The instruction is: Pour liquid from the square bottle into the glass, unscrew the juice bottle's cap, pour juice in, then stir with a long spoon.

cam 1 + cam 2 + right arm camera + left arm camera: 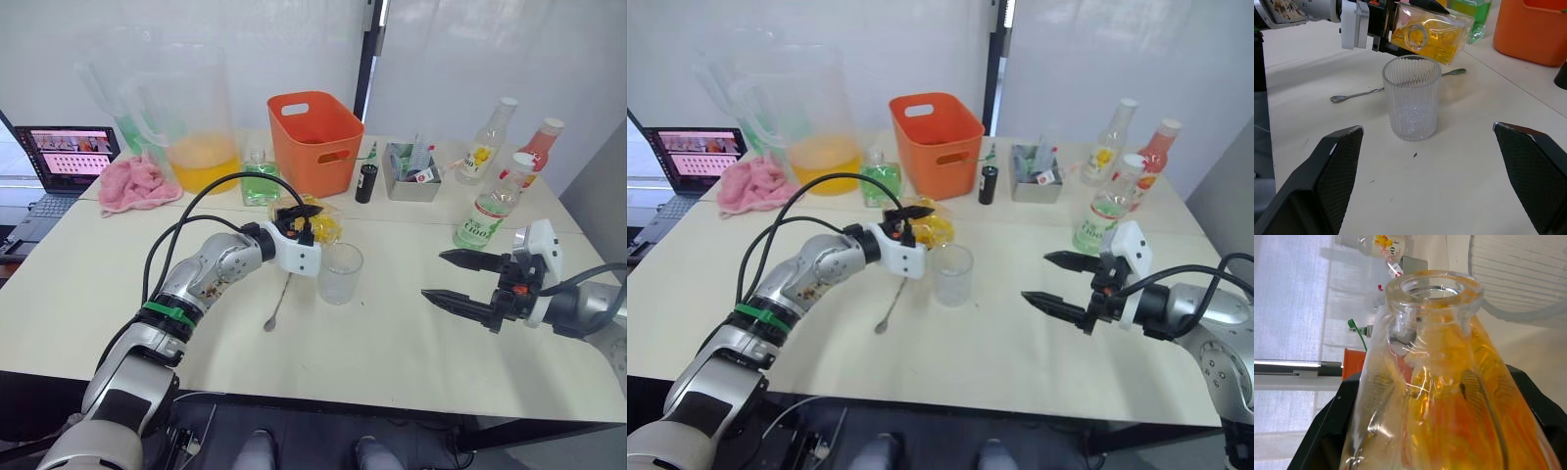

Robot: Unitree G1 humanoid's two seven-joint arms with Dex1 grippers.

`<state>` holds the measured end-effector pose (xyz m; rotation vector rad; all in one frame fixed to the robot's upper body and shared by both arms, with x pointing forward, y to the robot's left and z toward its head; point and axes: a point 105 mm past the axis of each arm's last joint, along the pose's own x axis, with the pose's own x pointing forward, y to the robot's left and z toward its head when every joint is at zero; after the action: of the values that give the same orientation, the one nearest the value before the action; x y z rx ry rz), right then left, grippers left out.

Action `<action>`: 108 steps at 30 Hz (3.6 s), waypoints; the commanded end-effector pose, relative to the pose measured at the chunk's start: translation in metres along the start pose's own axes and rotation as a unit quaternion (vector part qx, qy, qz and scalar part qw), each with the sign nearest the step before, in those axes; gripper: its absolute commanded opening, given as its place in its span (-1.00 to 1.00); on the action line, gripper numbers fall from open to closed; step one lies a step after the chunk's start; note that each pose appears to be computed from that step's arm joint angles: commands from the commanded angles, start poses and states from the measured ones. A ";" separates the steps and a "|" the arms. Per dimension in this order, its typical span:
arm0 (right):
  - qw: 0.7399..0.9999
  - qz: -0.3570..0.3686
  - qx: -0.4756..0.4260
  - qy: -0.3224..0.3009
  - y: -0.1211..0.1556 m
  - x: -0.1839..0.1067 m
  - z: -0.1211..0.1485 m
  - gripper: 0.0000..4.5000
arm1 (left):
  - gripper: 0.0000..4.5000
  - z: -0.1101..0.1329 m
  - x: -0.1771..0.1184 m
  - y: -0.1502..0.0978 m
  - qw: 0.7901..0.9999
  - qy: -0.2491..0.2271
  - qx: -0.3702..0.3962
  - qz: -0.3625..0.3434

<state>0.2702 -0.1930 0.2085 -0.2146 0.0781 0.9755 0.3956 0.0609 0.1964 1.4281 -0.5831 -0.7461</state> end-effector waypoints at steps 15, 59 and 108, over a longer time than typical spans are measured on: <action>1.000 0.012 -0.015 -0.019 0.006 0.003 0.010 0.99 | 0.26 0.026 0.000 0.061 0.988 -0.039 0.089 0.124; 1.000 0.012 -0.011 -0.011 0.004 0.004 0.010 0.99 | 0.26 0.036 0.006 0.061 0.979 -0.048 0.155 0.127; 0.990 0.118 0.004 -0.072 0.019 0.033 0.035 0.99 | 0.26 -0.124 -0.090 0.077 0.696 0.169 -0.610 0.339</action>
<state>0.2769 -0.1481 0.2255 -0.1097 0.0153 1.2178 0.4421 0.2129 0.2130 0.0302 0.0155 -0.0943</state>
